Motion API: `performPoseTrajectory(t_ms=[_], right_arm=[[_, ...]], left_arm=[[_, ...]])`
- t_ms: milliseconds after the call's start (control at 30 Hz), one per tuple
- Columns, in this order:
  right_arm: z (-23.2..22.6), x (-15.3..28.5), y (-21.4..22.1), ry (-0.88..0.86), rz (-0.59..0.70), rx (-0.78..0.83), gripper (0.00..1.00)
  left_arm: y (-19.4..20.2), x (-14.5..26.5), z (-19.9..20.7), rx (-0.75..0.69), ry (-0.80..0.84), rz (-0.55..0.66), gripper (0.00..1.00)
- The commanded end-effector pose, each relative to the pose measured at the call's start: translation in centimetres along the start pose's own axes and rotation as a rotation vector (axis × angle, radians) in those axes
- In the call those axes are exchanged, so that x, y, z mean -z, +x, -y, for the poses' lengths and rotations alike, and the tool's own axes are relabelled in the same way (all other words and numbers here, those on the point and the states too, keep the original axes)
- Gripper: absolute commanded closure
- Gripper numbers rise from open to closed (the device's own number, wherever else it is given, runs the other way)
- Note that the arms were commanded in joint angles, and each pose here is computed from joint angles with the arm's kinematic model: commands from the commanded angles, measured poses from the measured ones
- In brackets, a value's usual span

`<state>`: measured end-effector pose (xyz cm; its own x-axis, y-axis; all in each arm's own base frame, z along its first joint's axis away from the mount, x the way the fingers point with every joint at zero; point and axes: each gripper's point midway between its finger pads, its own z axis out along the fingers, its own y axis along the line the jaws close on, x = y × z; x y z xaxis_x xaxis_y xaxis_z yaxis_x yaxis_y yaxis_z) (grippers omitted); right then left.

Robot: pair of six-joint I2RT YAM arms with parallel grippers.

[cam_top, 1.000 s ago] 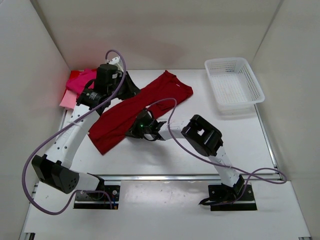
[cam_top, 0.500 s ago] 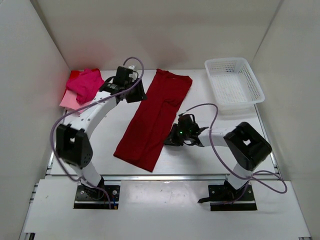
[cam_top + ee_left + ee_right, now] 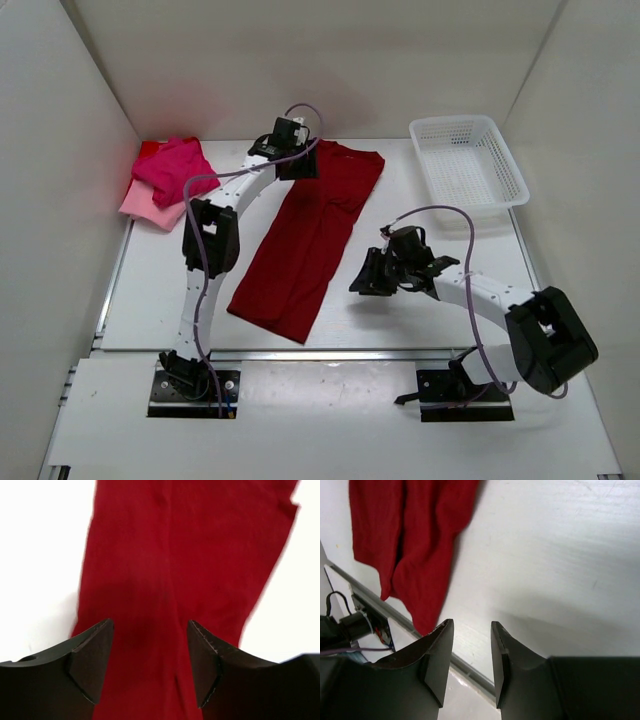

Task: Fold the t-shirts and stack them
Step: Rotate the rectangle-folded T-shirt at the center of the board.

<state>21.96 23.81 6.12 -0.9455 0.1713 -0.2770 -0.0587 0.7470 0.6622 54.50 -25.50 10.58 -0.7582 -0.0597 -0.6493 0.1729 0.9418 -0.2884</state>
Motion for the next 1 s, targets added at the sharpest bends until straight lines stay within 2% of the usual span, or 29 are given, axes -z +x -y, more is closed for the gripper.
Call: performPoseTrajectory(t_ms=[0, 100, 167, 367, 467, 500, 533, 633, 667, 800, 900, 967], right_arm=[[-1.0, 1.8, 0.0, -0.024, -0.004, 0.048, 0.67], [-1.7, 2.5, -0.3, -0.059, 0.015, 0.033, 0.68], [-2.0, 2.7, 0.1, -0.080, 0.003, 0.023, 0.67], [-2.2, 2.8, 0.9, -0.098, -0.019, 0.029, 0.68], [-2.6, 2.6, 0.7, -0.108, -0.027, 0.043, 0.67], [-2.6, 2.5, 0.7, -0.103, -0.026, 0.050, 0.67], [-2.4, 2.4, 0.9, -0.097, -0.030, 0.053, 0.68], [-2.4, 2.5, 0.8, -0.096, -0.035, 0.055, 0.67], [-2.4, 2.4, 1.1, -0.098, -0.048, 0.054, 0.66], [-2.0, 2.1, 1.8, -0.092, -0.083, 0.069, 0.59], [-2.4, 1.9, 1.8, -0.100, -0.074, 0.087, 0.53], [-2.6, 1.6, 1.7, -0.102, -0.067, 0.077, 0.49]], left_arm=[[-4.5, 0.0, -1.1, -0.016, -0.024, 0.117, 0.29], [-3.7, -2.6, -2.0, -0.025, -0.053, 0.096, 0.28], [-3.4, -3.9, -4.1, -0.020, -0.131, 0.096, 0.27], [-1.6, -6.3, -5.1, -0.022, -0.105, 0.055, 0.30], [0.0, -7.1, -4.6, -0.047, -0.081, 0.019, 0.50], [0.8, -7.5, -4.3, -0.049, -0.049, -0.001, 0.59], [0.5, -7.5, -4.1, -0.031, -0.021, 0.002, 0.71], [0.2, -7.5, -5.2, 0.041, -0.045, 0.001, 0.96], [-0.4, -7.1, -6.0, 0.072, -0.060, 0.014, 1.00], [-2.8, -4.6, -10.2, 0.197, -0.139, 0.063, 0.98], [-3.6, -2.3, -11.3, 0.243, -0.171, 0.074, 0.73], [-4.2, -0.7, -10.7, 0.204, -0.187, 0.089, 0.40]])
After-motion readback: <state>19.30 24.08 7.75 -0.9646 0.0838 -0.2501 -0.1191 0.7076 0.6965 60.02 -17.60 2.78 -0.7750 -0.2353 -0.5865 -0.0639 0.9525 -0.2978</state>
